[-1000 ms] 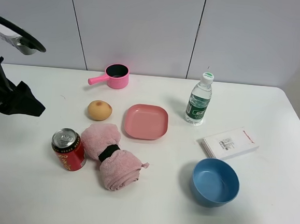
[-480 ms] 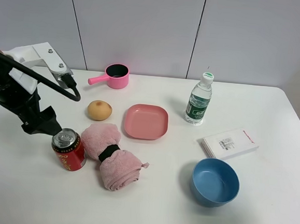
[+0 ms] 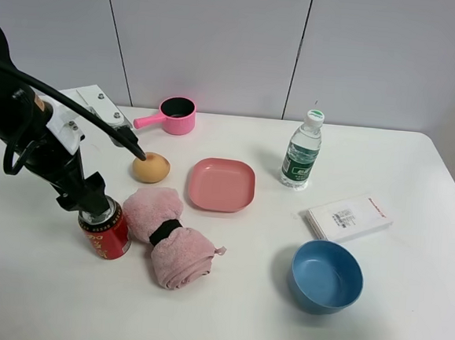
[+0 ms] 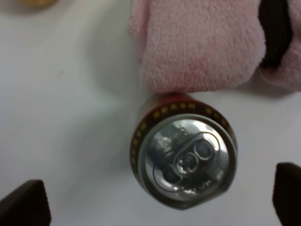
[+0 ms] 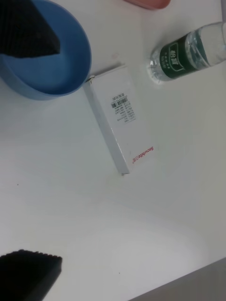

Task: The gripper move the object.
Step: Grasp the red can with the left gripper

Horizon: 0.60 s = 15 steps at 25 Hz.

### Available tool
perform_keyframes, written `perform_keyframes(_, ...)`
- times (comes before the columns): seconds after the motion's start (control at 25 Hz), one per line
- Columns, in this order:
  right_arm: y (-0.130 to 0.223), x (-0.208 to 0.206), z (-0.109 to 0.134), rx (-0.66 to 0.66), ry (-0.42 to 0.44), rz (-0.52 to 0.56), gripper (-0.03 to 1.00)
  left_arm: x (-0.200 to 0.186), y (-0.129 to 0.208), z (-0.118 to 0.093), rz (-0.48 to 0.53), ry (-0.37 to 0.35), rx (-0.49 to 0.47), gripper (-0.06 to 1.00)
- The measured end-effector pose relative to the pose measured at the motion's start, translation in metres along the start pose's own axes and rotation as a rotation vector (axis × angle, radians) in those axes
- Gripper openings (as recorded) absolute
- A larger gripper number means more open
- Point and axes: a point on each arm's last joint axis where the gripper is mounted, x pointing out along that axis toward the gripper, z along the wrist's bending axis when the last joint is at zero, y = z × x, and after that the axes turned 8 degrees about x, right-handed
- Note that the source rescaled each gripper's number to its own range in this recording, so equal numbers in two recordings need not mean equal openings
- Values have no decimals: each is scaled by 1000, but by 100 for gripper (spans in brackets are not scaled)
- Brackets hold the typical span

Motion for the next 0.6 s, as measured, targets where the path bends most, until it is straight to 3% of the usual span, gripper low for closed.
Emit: perform_keyframes(0.6,0,0,0,0,0,0,100,12,-1,2,26,20,-34,85)
